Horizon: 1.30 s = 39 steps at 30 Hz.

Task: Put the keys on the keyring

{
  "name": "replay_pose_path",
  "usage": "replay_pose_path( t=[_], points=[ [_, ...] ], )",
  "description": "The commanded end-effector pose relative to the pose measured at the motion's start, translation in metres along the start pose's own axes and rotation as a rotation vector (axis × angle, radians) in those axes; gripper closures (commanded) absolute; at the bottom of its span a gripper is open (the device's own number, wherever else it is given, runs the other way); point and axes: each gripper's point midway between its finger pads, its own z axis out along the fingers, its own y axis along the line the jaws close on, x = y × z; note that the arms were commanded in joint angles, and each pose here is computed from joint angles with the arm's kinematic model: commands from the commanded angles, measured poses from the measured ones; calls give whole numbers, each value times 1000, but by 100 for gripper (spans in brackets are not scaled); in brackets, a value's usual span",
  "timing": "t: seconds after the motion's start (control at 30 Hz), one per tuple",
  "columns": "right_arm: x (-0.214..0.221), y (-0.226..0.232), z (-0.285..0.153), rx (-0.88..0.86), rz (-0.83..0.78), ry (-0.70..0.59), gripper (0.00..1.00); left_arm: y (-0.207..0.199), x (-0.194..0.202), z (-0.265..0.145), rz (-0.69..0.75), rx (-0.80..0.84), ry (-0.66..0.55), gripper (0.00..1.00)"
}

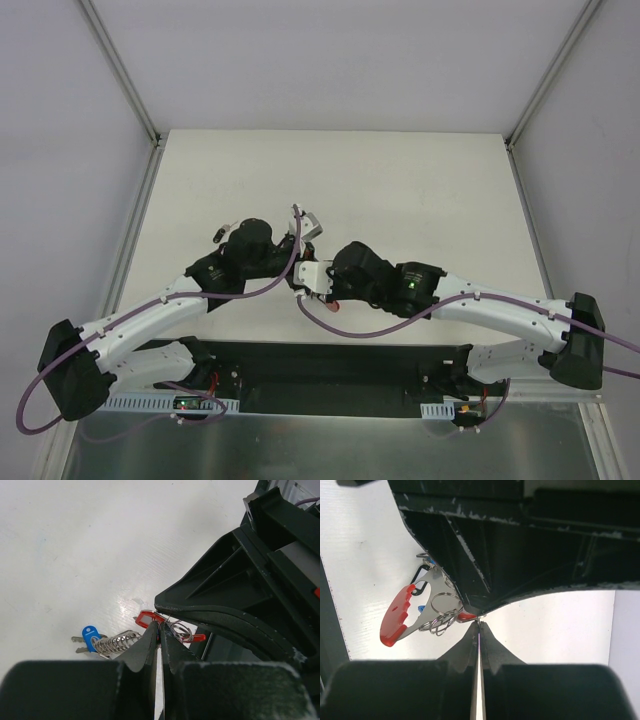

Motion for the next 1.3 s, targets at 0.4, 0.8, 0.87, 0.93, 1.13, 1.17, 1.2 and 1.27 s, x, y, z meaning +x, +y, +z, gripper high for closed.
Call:
replay_pose_path(
  t=[0.4,0.8,0.87,0.93,1.13,1.17,1.2,1.27],
  points=[
    [19,17,-3,19,85,5,99,2,-50,-36,83,-122,-177,100],
    [10,38,22,17,219,-107,99,-9,-82,-45,72,-80,-414,100],
    [6,35,23,29,222,-114,99,-11,-83,-46,74,-67,-431,100],
    [5,28,19,52,233,-126,99,-9,-79,-46,82,-71,-422,100],
    [6,-8,-13,83,421,-258,89,-3,-48,-46,125,-89,-342,100],
    [5,-12,-18,78,445,-282,80,-3,-44,-46,132,-85,-336,100],
    [2,-11,-21,52,470,-314,77,-3,-37,-45,134,-80,-325,100],
    [0,-22,-31,55,557,-366,69,-2,-32,-44,144,-74,-317,100]
  ],
)
